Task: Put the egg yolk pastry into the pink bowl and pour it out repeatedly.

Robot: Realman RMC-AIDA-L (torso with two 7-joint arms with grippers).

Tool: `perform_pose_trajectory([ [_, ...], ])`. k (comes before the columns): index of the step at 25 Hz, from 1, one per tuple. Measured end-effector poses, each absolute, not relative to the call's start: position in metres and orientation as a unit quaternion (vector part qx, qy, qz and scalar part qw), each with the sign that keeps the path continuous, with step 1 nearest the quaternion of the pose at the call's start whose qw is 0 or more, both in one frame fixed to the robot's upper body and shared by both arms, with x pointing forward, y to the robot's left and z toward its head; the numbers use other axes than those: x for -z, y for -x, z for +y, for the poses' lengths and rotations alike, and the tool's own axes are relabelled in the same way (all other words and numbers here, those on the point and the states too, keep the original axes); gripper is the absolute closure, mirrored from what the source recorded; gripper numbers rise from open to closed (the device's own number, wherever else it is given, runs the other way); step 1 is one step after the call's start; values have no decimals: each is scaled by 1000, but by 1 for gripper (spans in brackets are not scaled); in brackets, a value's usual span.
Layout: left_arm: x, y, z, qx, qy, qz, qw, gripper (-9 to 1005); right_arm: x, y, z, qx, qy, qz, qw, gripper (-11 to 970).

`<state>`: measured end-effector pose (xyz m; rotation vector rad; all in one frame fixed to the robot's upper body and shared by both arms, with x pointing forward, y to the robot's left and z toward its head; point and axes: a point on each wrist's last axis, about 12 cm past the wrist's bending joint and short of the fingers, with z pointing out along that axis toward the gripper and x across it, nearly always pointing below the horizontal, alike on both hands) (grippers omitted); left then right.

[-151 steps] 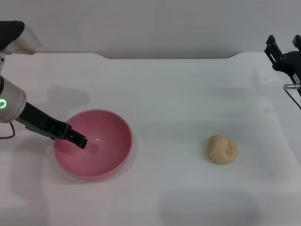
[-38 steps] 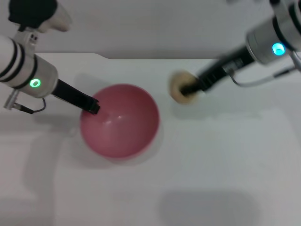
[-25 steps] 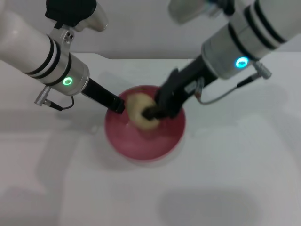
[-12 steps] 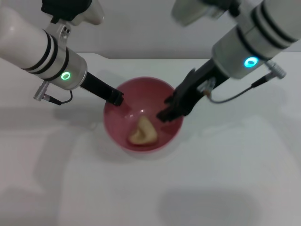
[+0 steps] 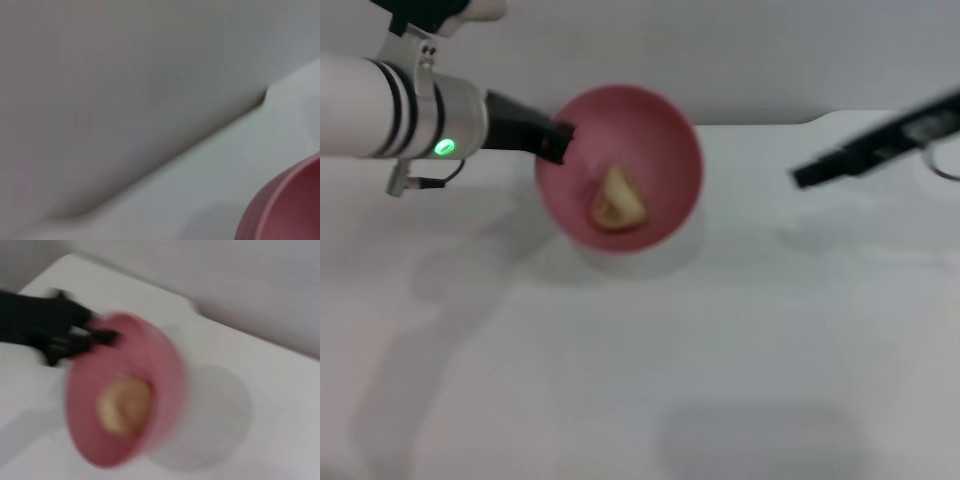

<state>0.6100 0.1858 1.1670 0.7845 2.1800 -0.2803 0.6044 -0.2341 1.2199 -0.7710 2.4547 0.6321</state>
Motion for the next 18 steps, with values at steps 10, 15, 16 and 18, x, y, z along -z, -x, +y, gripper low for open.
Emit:
perform_pose_trajectory([
  [10, -1156, -541, 148, -11, -414, 666, 620, 997, -1174, -560, -330, -289, 95, 921, 243, 566],
  [15, -1122, -512, 127, -115, -475, 526, 696, 997, -1171, -552, -340, -295, 82, 920, 246, 566],
  [16, -1116, -508, 124, -132, -483, 498, 708, 997, -1170, -551, -341, -296, 81, 920, 245, 566],
  [18, -1105, -501, 118, -164, -493, 446, 729, 997, -1168, -550, -340, -300, 79, 920, 241, 566],
])
